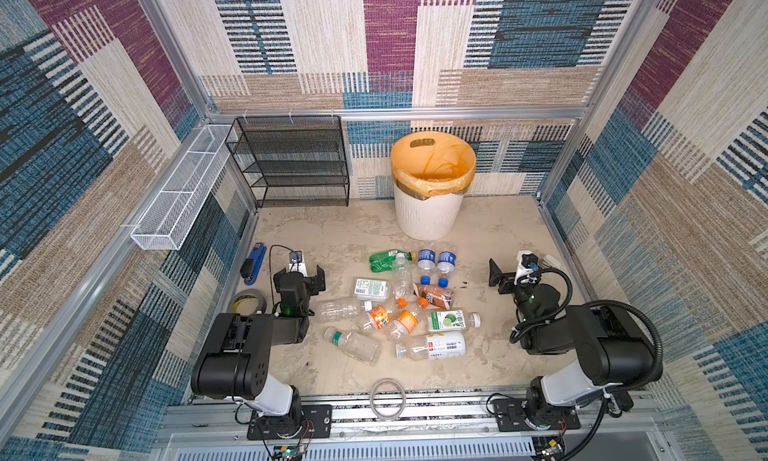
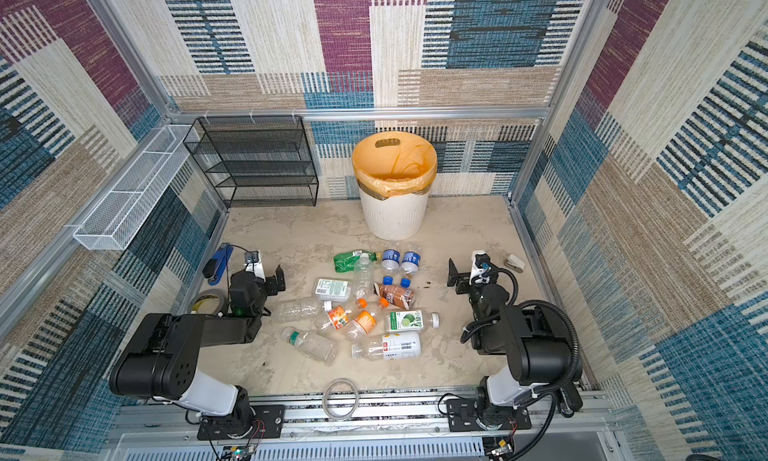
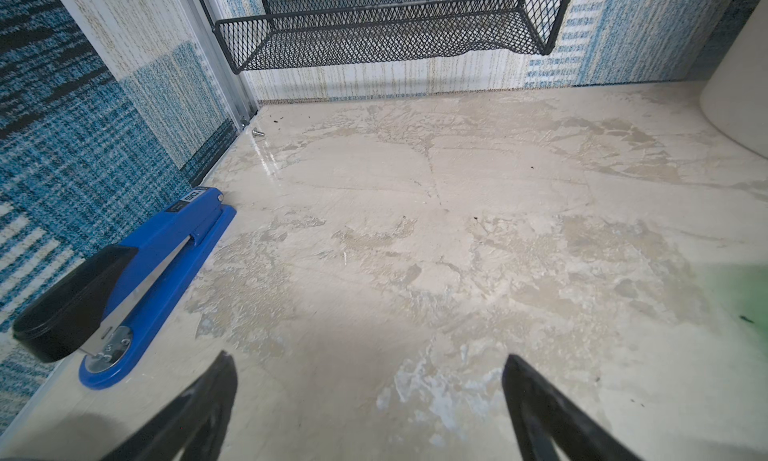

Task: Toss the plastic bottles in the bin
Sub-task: 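Move right gripper toward blue-label bottles by the bin while left gripper advances, then close right gripper around a blue-label Pepsi bottle, then lift the blue-label bottle high with the right gripper, then move bottle over the bin and open right gripper while left gripper reaches into pile, then grasp clear white-cap bottle with left gripper while right gripper draws back, then carry clear bottle over bin and release while right gripper reaches second blue-label bottle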

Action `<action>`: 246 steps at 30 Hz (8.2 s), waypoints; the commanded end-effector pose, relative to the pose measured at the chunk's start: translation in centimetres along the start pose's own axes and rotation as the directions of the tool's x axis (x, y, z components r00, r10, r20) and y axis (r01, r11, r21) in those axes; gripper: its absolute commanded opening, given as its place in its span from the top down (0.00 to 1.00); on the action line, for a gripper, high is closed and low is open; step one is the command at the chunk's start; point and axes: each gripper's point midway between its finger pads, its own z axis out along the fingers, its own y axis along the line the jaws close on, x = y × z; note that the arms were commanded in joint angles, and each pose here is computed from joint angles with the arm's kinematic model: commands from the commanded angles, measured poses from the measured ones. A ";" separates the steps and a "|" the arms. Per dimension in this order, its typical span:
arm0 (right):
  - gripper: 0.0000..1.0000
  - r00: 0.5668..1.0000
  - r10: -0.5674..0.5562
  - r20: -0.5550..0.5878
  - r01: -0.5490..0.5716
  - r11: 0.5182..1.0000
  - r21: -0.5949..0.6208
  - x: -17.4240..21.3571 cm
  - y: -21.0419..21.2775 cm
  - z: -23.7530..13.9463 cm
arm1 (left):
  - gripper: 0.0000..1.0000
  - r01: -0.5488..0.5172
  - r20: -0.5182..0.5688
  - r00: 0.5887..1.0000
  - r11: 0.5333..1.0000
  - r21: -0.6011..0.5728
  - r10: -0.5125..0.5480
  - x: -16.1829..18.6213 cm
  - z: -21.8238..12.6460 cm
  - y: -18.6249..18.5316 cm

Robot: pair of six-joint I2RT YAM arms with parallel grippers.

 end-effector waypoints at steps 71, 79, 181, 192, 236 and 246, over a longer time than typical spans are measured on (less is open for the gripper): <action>0.26 0.654 0.285 -0.700 -0.289 0.950 0.117 7.4 13.5 9.1 | 0.23 0.176 -0.259 0.963 0.901 0.398 -0.073 -13.1 -6.7 -6.9; 0.35 0.626 0.298 -0.721 -0.294 0.946 0.136 9.2 13.7 9.4 | 0.24 0.176 -0.260 0.963 0.899 0.400 -0.073 -13.1 -6.8 -6.9; 0.03 0.922 0.317 -0.221 -0.329 0.944 -0.017 -14.3 3.7 4.2 | 0.14 0.272 -0.692 0.716 0.876 0.399 0.093 -1.3 -10.3 -29.3; 0.04 0.916 0.331 -0.228 -0.345 0.938 -0.024 -13.5 3.9 4.3 | 0.17 0.282 -0.735 0.668 0.871 0.401 0.122 1.1 -8.9 -31.5; 0.07 0.868 0.304 -0.393 -0.339 0.941 -0.020 -3.8 4.6 3.3 | 0.41 -0.198 0.628 0.661 0.712 0.674 -0.411 -32.4 -25.8 -19.7; 0.09 0.863 0.328 -0.383 -0.377 0.924 -0.057 -4.2 5.8 3.1 | 0.40 -0.160 0.482 0.808 0.660 0.734 -0.340 -42.0 -20.1 -27.1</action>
